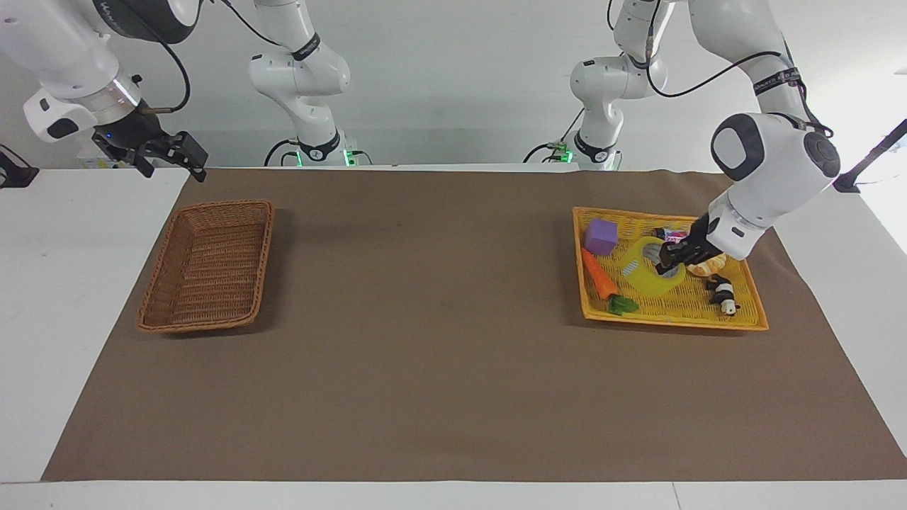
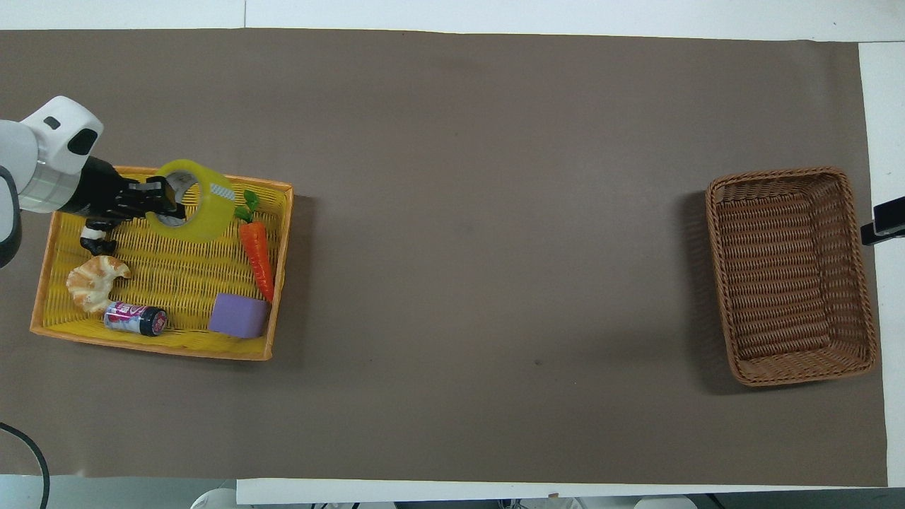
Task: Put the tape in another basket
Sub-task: 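Lift the tape roll out of the yellow basket with the left gripper, then hold the tape with the left gripper while the right gripper reaches it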
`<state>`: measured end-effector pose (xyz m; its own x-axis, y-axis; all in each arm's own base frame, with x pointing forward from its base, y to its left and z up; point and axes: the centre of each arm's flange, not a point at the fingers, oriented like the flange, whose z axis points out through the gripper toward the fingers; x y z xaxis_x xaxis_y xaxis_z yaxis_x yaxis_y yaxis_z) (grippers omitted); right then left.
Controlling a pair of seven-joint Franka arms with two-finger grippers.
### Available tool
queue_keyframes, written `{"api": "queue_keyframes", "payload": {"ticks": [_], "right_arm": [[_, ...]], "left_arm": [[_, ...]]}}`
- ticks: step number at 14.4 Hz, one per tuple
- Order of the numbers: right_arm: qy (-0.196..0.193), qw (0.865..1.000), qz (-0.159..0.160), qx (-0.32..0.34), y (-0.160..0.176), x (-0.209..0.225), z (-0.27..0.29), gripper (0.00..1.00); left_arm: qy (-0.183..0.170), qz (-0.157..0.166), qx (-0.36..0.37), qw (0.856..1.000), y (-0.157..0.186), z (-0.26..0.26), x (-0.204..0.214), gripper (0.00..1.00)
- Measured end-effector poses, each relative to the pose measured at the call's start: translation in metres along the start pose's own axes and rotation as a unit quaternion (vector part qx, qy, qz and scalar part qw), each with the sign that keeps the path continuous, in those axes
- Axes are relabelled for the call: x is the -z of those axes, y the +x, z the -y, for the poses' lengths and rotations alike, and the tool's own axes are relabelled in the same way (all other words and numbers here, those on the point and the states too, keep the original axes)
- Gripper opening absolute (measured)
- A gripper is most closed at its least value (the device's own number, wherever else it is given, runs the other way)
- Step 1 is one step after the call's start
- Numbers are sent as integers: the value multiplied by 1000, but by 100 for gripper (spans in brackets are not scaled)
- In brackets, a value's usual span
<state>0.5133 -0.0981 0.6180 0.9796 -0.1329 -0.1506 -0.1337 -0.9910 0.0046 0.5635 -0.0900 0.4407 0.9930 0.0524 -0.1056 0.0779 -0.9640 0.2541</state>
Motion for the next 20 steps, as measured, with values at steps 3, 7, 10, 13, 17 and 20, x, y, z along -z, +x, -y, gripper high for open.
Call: {"api": "queue_keyframes", "payload": {"ticks": [3, 7, 10, 13, 17, 20], "right_arm": [[0, 1000, 0, 0, 0, 0, 0, 100], [1, 1000, -2, -5, 0, 0, -5, 100], [30, 998, -6, 50, 0, 0, -12, 100], [173, 980, -37, 86, 1, 7, -6, 100], [324, 938, -77, 101, 16, -1, 42, 100], [441, 891, -57, 93, 27, -44, 109, 100]], "left_arm": [[-3, 5, 13, 1000, -22, -98, -2, 22], [-42, -22, 2, 999, -55, -204, 55, 22], [-43, -17, -4, 999, -62, -211, 53, 22], [-40, -14, 1, 999, -57, -201, 49, 22], [-41, -15, 0, 999, -54, -196, 50, 22], [-41, -15, 0, 999, -55, -196, 49, 22]]}}
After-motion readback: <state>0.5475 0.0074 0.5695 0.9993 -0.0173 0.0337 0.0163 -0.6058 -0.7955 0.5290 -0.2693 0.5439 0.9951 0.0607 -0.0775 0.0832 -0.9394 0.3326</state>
